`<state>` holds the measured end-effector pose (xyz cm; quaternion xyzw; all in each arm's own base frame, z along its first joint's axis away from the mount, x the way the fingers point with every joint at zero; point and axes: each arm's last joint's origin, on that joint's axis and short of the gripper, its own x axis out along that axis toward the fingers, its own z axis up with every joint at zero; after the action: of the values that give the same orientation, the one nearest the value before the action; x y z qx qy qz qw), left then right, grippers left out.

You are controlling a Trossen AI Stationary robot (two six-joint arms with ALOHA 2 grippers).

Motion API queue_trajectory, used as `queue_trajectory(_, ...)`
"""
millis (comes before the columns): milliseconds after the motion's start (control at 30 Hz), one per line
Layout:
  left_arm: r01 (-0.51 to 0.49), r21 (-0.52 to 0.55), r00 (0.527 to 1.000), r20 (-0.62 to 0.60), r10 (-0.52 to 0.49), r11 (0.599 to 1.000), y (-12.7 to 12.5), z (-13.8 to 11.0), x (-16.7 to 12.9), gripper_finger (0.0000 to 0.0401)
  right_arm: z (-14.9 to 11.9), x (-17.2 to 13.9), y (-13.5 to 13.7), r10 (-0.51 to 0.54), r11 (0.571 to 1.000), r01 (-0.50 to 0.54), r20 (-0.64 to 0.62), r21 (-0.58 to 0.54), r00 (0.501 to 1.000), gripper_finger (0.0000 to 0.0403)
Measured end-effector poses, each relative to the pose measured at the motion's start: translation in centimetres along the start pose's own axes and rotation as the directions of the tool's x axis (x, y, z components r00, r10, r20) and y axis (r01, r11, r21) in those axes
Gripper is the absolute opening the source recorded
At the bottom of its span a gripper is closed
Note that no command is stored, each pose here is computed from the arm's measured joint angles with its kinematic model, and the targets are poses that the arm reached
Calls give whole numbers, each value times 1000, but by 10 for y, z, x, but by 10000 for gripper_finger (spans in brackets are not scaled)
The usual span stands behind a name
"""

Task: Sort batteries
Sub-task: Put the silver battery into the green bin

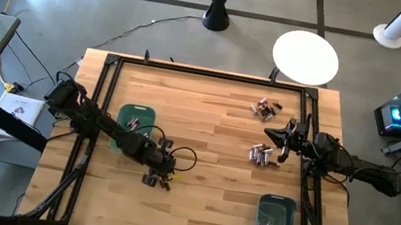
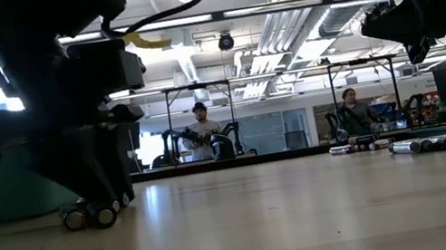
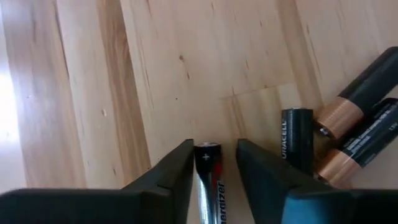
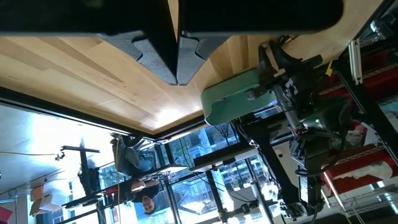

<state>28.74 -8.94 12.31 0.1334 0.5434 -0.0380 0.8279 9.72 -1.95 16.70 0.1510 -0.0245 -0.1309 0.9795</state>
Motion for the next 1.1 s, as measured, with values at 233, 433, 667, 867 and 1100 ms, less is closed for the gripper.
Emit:
queue_trajectory(233,-32,44,999,36,31,999,4,17,-6,27,0,0,0,0,1000,0,0,0,1000,0)
queue_trajectory(433,-187,60,964,201,172,980,14,51,-55,27,0,0,0,0,1000,0,0,0,1000,0)
queue_trajectory(667,-187,-173,929,289,232,967,35,39,-130,27,0,0,0,0,1000,0,0,0,1000,0)
queue_trajectory(867,-300,-427,949,-38,314,853,49,-14,-151,27,0,0,0,0,1000,0,0,0,1000,0)
queue_trajectory(1100,-286,-550,957,-198,210,785,49,-61,-107,27,0,0,0,0,1000,0,0,0,1000,0)
